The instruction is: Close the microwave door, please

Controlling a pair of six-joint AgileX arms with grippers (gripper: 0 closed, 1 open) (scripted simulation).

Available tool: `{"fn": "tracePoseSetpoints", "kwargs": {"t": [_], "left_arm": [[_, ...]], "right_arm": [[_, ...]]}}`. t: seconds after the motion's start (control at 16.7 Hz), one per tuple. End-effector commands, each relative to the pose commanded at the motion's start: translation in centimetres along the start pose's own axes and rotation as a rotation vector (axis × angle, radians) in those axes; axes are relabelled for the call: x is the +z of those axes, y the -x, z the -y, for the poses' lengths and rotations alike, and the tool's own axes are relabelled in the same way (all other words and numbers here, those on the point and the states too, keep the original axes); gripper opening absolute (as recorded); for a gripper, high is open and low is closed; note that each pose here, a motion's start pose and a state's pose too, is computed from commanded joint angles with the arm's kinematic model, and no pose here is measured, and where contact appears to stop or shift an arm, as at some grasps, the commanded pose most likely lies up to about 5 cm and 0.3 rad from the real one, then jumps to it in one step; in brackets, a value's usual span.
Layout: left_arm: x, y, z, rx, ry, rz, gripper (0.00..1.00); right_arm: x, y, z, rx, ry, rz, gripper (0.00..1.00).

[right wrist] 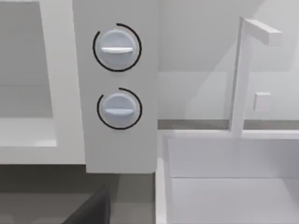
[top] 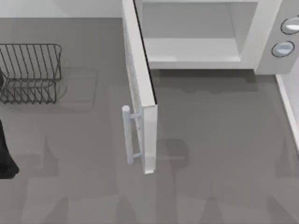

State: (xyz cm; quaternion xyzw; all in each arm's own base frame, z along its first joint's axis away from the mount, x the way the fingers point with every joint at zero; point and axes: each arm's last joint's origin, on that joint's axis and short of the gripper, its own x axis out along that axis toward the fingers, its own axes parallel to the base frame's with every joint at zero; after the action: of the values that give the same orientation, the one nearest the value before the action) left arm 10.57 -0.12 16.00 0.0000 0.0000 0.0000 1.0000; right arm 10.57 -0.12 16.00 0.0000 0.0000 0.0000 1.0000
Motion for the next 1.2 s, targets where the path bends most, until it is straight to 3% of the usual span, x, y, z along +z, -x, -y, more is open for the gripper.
{"fn": "tracePoseSetpoints", "kwargs": {"t": [0.18,0.42,0.72,0.96,1.2], "left_arm": [[0.1,0.0,0.1,-0.01,-0.009,-0.011,1.0],[1.5,-0.3,0.9,-0.138,-0.125,-0.148,1.0],[5.4,-2.8,2.8,-0.425,-0.376,-0.459,1.0],[8.6,-7.7,5.2,-0.698,-0.557,-0.718,1.0],[11.2,-13.2,8.0,-0.945,-0.669,-0.891,1.0]], "right_arm": [[0.0,0.0,0.0,0.0,0.0,0.0,1.0],[0.0,0.0,0.0,0.0,0.0,0.0,1.0],[0.0,0.0,0.0,0.0,0.0,0.0,1.0],[0.0,0.0,0.0,0.0,0.0,0.0,1.0],[0.0,0.0,0.0,0.0,0.0,0.0,1.0]]}}
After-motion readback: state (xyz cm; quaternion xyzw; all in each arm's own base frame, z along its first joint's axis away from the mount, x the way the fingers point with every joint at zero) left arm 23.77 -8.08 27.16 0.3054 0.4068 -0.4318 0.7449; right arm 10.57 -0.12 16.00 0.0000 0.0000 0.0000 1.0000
